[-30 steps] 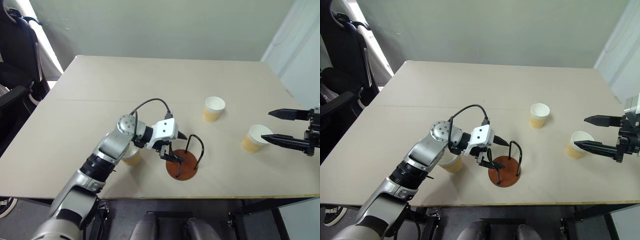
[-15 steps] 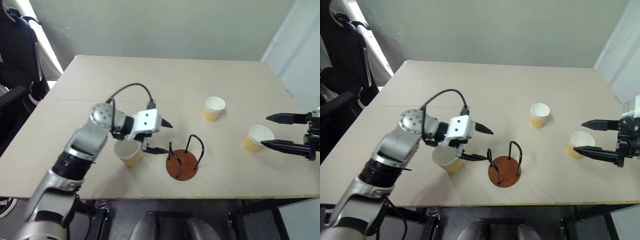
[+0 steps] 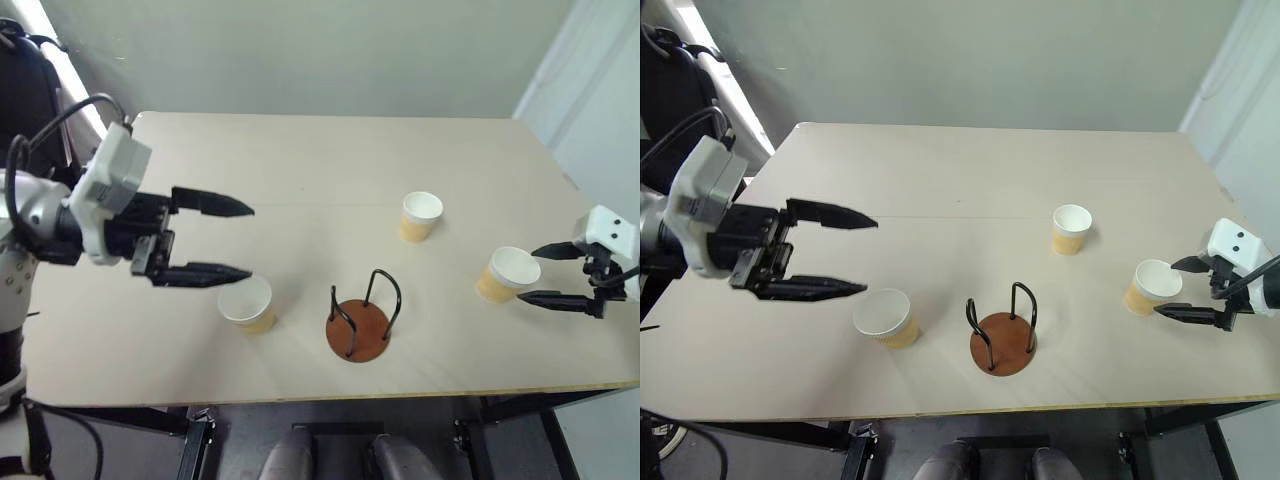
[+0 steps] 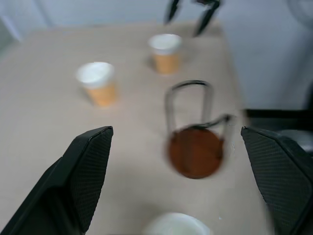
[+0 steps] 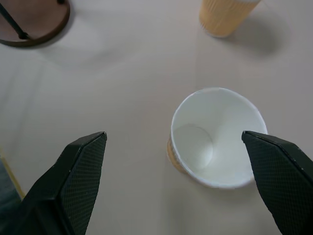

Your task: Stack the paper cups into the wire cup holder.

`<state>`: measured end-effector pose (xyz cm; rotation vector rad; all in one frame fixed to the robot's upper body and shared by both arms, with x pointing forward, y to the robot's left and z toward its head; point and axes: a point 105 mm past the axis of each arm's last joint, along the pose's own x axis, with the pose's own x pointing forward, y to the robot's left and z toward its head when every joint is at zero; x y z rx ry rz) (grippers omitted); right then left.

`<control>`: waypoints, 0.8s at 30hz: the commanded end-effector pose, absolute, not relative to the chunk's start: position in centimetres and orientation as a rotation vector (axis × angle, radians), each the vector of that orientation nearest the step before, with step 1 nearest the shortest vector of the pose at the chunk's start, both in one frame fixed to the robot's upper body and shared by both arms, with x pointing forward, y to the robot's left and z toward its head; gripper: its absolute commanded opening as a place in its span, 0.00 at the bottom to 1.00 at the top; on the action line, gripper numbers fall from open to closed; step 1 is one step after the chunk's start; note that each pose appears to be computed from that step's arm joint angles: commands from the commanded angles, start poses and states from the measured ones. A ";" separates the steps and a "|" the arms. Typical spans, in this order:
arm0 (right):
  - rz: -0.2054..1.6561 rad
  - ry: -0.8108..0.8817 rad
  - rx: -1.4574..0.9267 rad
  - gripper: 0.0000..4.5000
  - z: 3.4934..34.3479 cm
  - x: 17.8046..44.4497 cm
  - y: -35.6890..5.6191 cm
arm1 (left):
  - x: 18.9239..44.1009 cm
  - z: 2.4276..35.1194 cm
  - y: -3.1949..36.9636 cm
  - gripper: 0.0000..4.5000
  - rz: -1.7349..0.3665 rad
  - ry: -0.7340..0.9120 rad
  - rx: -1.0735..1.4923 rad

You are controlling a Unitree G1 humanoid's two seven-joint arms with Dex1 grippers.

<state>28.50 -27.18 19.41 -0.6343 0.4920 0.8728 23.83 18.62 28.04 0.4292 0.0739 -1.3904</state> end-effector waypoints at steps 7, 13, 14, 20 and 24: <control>0.899 0.524 -0.760 1.00 18.5 30.6 -26.4 | 21.2 28.9 17.8 1.00 -1.369 0.030 0.428; 0.896 0.565 -0.796 1.00 17.1 31.1 -26.6 | 21.4 29.5 18.7 1.00 -1.258 -0.001 0.429; 0.895 0.567 -0.803 0.96 16.8 31.2 -26.6 | 21.4 29.5 18.8 1.00 -1.246 -0.003 0.425; 0.904 0.568 -0.817 0.54 16.4 31.4 -26.4 | 21.3 29.3 18.6 1.00 -1.233 -0.006 0.413; 0.926 0.587 -0.818 0.20 16.2 31.0 -26.5 | 21.5 29.2 18.7 1.00 -1.223 -0.007 0.413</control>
